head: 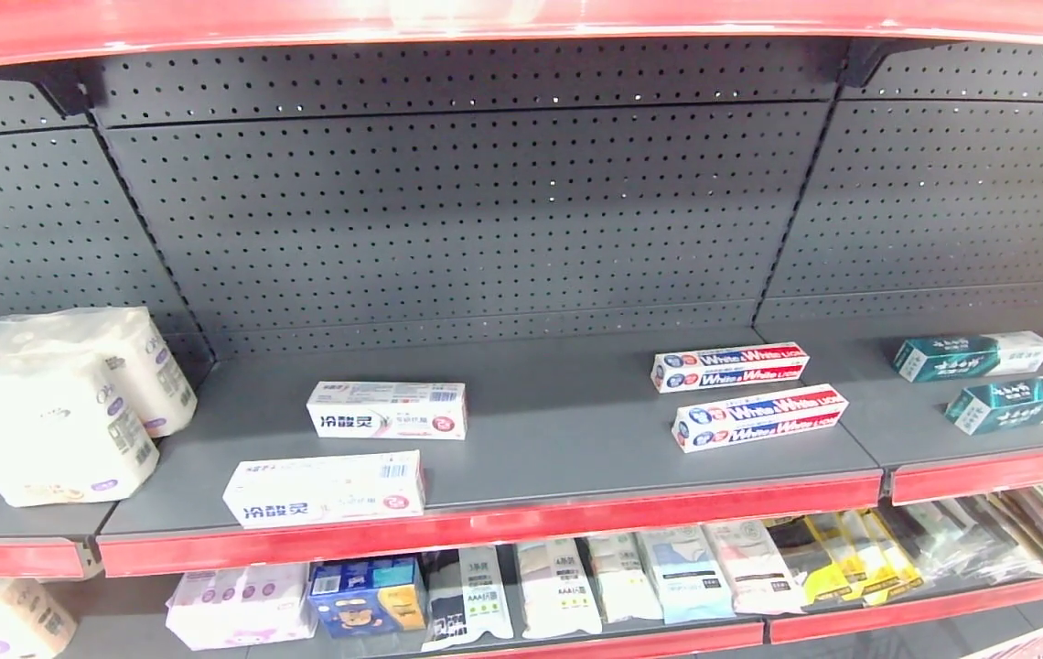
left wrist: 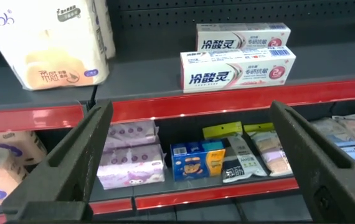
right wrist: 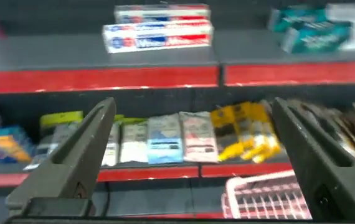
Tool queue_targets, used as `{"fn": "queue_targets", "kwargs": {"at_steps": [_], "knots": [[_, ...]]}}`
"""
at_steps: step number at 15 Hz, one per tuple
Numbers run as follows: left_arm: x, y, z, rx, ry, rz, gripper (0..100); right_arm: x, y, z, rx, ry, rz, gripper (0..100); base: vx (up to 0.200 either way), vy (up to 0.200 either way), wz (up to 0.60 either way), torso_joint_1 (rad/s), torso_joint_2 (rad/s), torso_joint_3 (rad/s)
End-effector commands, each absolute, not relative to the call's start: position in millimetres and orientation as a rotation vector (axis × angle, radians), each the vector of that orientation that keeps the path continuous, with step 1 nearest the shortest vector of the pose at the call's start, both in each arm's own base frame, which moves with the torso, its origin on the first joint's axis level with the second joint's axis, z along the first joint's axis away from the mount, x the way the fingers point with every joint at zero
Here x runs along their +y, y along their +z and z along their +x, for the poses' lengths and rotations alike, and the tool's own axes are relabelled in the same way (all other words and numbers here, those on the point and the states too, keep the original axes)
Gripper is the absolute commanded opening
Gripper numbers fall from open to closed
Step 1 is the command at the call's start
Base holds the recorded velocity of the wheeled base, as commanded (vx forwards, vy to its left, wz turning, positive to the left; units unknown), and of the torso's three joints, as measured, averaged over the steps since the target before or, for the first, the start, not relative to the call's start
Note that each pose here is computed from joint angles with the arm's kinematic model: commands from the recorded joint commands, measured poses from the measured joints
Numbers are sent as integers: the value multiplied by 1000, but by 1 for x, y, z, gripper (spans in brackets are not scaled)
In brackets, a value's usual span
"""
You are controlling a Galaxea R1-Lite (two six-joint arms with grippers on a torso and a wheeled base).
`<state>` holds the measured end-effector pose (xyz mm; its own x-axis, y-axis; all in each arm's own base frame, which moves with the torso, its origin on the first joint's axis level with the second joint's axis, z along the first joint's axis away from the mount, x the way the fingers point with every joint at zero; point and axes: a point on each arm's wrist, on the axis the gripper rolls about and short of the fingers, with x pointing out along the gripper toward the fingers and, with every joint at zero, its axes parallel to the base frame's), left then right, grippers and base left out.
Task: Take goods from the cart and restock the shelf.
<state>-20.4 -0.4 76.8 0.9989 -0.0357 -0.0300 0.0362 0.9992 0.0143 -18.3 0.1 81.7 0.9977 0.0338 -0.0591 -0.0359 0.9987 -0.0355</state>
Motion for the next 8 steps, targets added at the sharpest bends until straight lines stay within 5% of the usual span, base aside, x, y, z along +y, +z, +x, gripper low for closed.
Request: {"fn": "queue_targets", "kwargs": {"at_steps": [1,3,5,7,8], "knots": [[0,77,-20,38,-39,15,100,0,75,-23,0,17,-34,100,0,0,0,0,0,0],[0,78,-20,29,-37,18,100,0,75,-23,2,-5,-11,100,0,0,0,0,0,0],[0,138,-16,8,-43,-18,100,0,75,-23,2,-6,-5,100,0,0,0,0,0,0],[-1,211,21,52,-42,-150,100,0,75,-23,2,-6,-6,100,0,0,0,0,0,0],[-1,213,30,85,-25,-146,100,0,75,-23,2,-6,-6,100,0,0,0,0,0,0]]}}
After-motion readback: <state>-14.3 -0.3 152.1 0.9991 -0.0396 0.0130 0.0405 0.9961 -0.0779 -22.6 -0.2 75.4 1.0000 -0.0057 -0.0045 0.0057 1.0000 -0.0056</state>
